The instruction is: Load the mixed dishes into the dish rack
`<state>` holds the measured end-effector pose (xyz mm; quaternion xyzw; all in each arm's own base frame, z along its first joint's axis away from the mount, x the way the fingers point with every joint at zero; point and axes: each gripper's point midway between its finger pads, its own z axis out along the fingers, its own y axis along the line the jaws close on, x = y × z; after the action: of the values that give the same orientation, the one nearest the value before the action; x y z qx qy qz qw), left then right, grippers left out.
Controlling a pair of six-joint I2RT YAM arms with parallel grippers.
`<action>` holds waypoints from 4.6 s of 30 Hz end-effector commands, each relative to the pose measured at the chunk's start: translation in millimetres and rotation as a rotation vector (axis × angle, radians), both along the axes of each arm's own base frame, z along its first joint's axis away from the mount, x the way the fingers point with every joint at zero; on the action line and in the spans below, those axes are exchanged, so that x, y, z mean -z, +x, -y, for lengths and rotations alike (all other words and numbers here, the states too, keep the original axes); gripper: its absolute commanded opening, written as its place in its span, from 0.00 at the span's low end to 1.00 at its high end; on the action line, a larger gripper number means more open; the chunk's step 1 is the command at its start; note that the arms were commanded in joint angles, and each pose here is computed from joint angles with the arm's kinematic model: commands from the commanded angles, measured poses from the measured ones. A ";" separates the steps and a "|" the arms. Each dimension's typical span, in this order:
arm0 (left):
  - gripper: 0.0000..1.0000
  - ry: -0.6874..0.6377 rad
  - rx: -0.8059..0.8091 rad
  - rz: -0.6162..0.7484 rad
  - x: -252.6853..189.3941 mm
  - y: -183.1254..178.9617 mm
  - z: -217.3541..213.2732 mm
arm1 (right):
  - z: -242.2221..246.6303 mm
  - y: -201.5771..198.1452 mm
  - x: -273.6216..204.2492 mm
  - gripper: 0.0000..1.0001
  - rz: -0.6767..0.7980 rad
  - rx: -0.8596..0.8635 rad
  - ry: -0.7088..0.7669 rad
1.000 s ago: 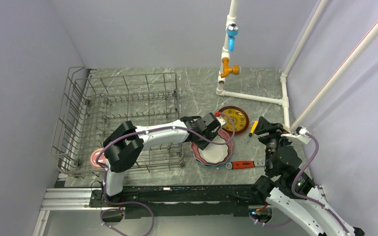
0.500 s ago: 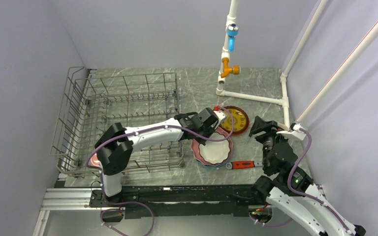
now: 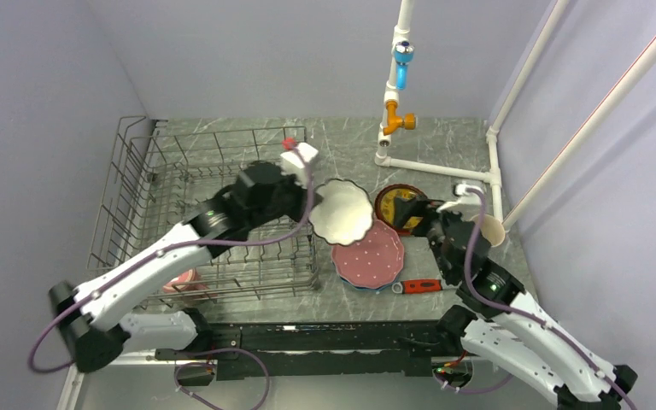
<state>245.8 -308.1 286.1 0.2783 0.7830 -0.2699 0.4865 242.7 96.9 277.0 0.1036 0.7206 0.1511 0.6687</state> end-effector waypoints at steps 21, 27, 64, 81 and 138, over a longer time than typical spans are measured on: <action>0.00 -0.694 -0.024 -0.079 -54.8 -28.9 -110.3 | -223.7 -46.3 -98.4 0.99 -0.081 -1.132 0.362; 0.00 -0.670 -0.070 -0.060 -53.7 -26.5 -117.0 | -256.4 -58.3 -87.9 0.80 -0.131 -1.124 0.389; 0.64 -0.485 -0.329 -0.105 7.0 -0.6 -148.3 | -265.8 -10.5 -38.9 0.00 -0.395 -0.460 0.506; 0.93 -0.242 -0.708 0.276 -46.5 -51.6 -264.2 | -272.2 6.1 -3.3 0.00 -0.274 -0.012 -0.171; 0.53 -0.127 0.141 -0.075 90.7 -39.2 -106.7 | -291.5 33.8 15.3 0.00 -0.358 -0.264 -0.073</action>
<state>202.3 -188.3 191.0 0.2850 0.7722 -0.3370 0.4570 272.6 381.4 210.4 -0.0328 0.8683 0.1152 0.4814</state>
